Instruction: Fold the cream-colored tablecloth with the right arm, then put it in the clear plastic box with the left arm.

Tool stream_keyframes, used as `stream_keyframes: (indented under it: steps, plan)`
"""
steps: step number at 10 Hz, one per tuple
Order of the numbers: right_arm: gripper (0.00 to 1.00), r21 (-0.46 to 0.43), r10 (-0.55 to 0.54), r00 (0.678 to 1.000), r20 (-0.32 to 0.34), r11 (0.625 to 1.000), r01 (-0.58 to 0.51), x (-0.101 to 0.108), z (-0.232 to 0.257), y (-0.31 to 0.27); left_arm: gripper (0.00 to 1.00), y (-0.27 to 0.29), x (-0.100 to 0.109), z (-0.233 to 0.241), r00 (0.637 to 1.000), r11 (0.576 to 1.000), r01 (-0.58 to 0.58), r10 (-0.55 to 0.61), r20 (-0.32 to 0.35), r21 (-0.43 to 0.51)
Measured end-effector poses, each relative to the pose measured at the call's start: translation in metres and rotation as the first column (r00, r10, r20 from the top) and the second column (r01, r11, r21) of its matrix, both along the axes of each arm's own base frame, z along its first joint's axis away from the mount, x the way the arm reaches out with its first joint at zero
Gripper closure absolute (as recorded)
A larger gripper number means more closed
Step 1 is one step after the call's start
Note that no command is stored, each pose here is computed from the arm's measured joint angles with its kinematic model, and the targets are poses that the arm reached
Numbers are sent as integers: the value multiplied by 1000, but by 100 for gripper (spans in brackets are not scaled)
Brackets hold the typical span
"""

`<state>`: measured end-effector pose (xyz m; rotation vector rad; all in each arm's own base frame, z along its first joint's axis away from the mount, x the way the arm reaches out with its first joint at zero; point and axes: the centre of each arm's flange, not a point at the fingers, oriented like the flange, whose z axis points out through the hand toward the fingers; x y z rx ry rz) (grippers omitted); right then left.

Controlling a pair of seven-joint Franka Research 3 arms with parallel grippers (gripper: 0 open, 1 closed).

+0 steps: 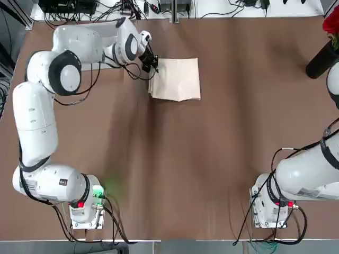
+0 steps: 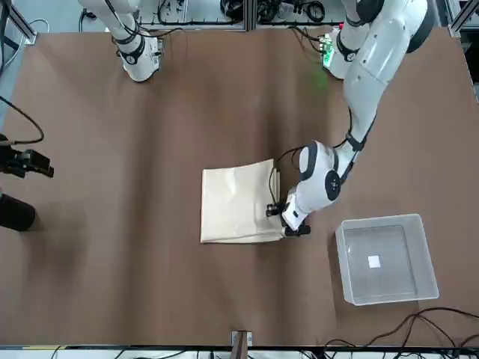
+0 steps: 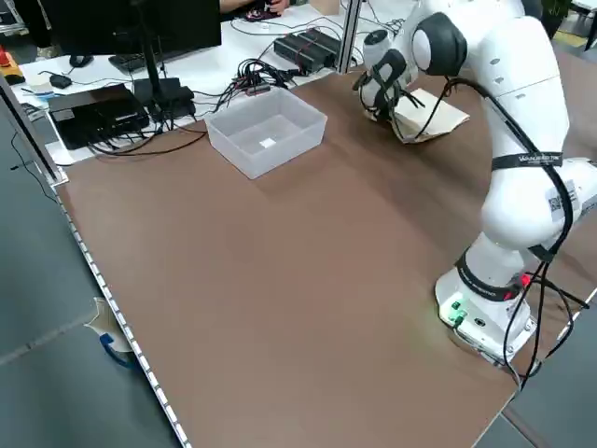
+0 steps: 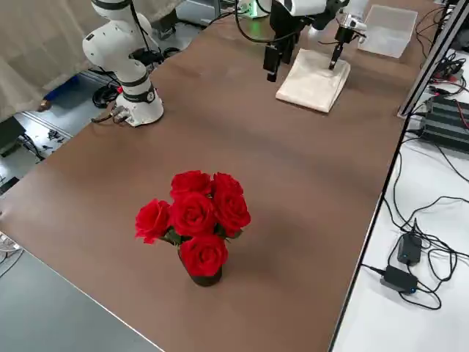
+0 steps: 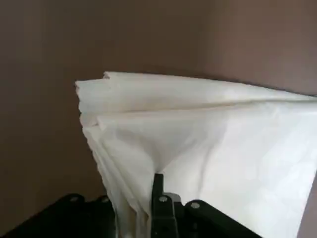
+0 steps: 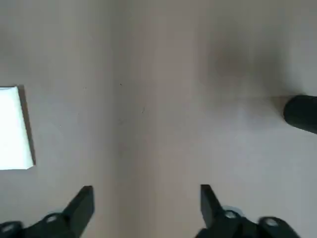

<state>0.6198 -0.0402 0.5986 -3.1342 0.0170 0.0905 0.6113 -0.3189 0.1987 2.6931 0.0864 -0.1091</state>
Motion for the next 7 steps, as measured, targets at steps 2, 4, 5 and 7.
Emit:
stream_keyframes:
  steps: [2, 4, 5, 7]
  plan:
    - [0, -4, -13, 1000, 11, 1000, 13, -6, 8, -6, 89, 24, 7, 35, 997, 992, 82, -83, 4, 92]
    - [0, -5, -13, 1000, 15, 1000, 14, -7, 10, -7, 89, 40, 3, 56, 984, 959, 175, -176, -15, 222]
    - [0, -5, -13, 1000, 17, 1000, 13, -7, 11, -7, 89, 43, 1, 65, 981, 941, 191, -193, -21, 281]
    - [0, -8, -13, 998, 59, 1000, 14, -6, 17, -7, 89, 42, -2, 80, 987, 930, 157, -159, -21, 331]
